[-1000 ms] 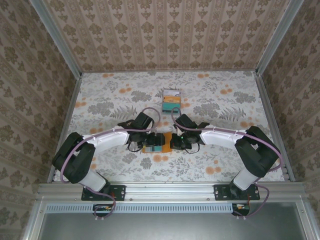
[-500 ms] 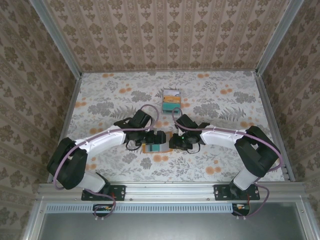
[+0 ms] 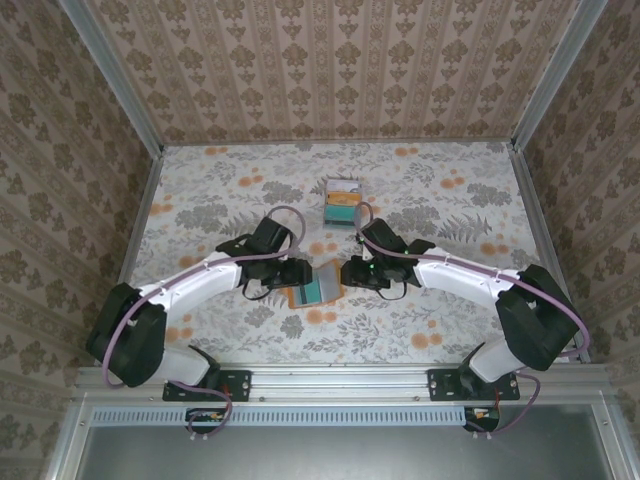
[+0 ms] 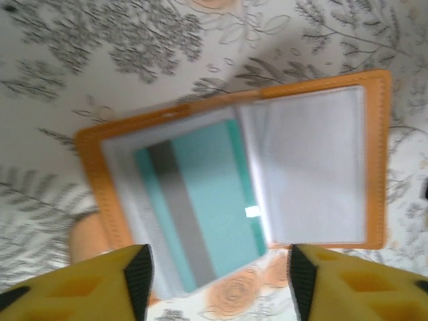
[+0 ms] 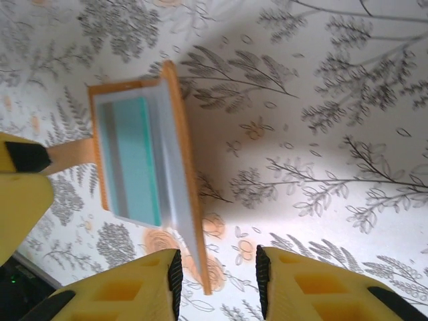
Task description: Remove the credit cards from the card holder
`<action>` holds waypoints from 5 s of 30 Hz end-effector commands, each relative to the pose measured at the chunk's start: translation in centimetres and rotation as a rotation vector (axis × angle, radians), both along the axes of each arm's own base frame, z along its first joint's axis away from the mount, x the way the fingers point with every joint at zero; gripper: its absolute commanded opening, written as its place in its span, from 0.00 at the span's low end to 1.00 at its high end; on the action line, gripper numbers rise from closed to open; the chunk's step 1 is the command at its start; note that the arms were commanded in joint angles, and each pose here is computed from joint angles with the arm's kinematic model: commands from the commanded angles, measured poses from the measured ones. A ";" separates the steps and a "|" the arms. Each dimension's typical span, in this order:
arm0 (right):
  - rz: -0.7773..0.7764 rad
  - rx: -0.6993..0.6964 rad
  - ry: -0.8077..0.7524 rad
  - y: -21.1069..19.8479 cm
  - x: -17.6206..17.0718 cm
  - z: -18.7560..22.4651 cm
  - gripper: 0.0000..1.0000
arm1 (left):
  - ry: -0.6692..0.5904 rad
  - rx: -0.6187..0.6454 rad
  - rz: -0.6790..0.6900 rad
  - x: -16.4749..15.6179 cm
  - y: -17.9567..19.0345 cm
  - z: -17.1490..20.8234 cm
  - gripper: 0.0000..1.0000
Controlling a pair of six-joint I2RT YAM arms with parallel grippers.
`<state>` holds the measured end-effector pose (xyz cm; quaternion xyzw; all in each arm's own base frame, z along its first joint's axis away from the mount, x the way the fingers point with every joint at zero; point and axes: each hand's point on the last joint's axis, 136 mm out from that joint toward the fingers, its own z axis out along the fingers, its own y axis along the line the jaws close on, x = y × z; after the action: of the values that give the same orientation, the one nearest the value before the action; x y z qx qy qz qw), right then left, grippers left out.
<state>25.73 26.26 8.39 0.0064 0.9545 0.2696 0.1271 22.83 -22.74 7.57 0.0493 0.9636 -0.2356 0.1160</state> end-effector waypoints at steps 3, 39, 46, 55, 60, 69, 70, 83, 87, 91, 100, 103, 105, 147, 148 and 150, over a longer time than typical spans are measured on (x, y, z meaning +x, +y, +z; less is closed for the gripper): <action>0.054 0.021 -0.049 2.3 0.3 2.2 0.35 | 0.030 0.059 0.020 -0.7 2.3 -1.8 0.38; 0.181 0.036 0.175 7.1 -0.2 -5.0 0.27 | 0.118 0.148 -0.016 -1.8 1.6 -6.1 0.17; 0.167 0.050 0.197 7.2 -0.1 -5.9 0.24 | 0.123 0.152 -0.021 -1.9 1.5 -6.3 0.16; 0.158 0.049 0.214 7.0 -0.2 -6.5 0.18 | 0.125 0.151 -0.023 -2.0 1.4 -6.4 0.14; 0.139 0.043 0.209 6.3 -0.2 -6.4 0.07 | 0.126 0.167 -0.025 -2.0 1.6 -6.6 0.10; 0.095 0.030 0.200 4.2 -0.2 -6.3 0.00 | 0.132 0.237 -0.024 -2.2 3.0 -7.3 0.04; 0.090 0.030 0.196 4.0 -0.2 -6.2 0.00 | 0.134 0.239 -0.022 -2.2 3.1 -7.3 0.04; 0.082 0.101 0.185 4.7 0.2 -6.2 0.27 | 0.143 0.231 -0.033 -2.3 2.8 -7.6 0.02; 0.072 0.137 0.181 5.3 0.6 -6.3 0.27 | 0.151 0.227 -0.038 -2.4 2.7 -7.8 0.01; 0.066 0.151 0.178 5.5 0.7 -6.4 0.26 | 0.151 0.226 -0.042 -2.5 2.5 -7.7 0.00; 0.025 0.120 0.184 3.4 0.6 -6.9 0.03 | 0.140 0.272 -0.057 -2.5 3.4 -7.8 0.00; 0.008 0.111 0.185 2.2 0.4 -7.0 0.03 | 0.136 0.298 -0.070 -2.3 3.8 -7.9 0.00; 0.002 0.106 0.186 1.5 0.2 -7.0 0.03 | 0.139 0.304 -0.075 -2.1 4.0 -8.1 0.00; 0.468 -0.438 -0.580 -4.3 8.1 12.4 0.00 | -0.306 0.022 0.079 2.9 6.7 11.0 1.00; 0.493 -0.463 -0.582 -4.1 8.6 12.3 0.00 | -0.315 0.021 0.084 2.7 6.9 11.2 1.00; 0.554 -0.521 -0.585 -3.8 9.7 12.0 0.00 | -0.337 0.018 0.083 2.4 7.3 11.4 1.00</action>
<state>34.55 23.11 21.28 -0.2832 0.8935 0.1085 0.3313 26.15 -16.57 19.37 0.0439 0.9307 -0.2264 0.2838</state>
